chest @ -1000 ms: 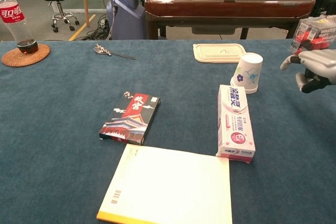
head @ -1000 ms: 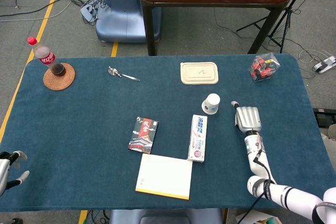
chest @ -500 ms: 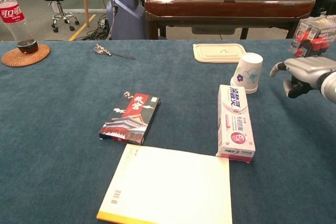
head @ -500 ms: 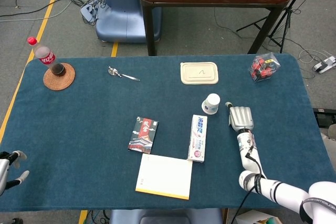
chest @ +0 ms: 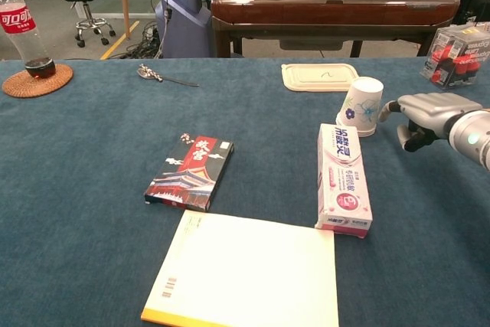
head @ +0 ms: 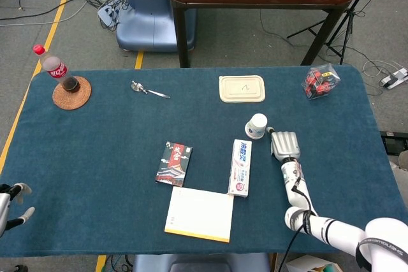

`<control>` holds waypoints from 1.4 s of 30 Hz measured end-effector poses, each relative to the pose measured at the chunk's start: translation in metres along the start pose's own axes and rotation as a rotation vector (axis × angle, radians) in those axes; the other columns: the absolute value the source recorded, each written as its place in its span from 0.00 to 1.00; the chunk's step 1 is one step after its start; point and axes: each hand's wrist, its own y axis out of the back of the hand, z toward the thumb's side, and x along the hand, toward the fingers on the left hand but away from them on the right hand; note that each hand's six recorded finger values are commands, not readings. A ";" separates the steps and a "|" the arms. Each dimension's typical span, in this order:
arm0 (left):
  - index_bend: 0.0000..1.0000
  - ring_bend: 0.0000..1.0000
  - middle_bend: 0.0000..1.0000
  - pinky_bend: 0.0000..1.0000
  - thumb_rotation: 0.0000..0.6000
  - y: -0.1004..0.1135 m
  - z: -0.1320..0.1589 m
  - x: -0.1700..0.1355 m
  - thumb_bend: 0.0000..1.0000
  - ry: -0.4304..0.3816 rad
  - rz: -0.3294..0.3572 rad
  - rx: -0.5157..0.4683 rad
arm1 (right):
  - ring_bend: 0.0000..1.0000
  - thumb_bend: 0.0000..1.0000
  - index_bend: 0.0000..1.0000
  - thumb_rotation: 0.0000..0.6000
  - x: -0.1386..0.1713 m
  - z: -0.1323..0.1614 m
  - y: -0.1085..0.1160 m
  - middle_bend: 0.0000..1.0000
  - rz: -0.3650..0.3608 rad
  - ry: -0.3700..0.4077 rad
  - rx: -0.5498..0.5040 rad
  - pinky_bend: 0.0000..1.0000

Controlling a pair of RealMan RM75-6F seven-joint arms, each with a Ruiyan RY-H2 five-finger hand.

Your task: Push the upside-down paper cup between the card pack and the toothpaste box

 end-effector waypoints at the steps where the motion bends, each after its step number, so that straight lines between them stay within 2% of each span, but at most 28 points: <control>1: 0.48 0.45 0.58 0.60 1.00 0.000 0.000 0.000 0.21 0.001 0.000 0.000 | 1.00 1.00 0.23 1.00 0.000 0.001 0.000 1.00 -0.001 0.002 -0.001 1.00; 28: 0.48 0.45 0.58 0.60 1.00 0.001 -0.003 0.000 0.21 0.009 -0.001 -0.008 | 1.00 1.00 0.23 1.00 -0.005 0.038 0.010 1.00 0.004 0.073 0.005 1.00; 42: 0.48 0.45 0.58 0.60 1.00 0.000 -0.002 0.000 0.21 0.008 -0.002 -0.003 | 1.00 1.00 0.23 1.00 0.000 0.036 0.029 1.00 0.039 0.076 -0.017 1.00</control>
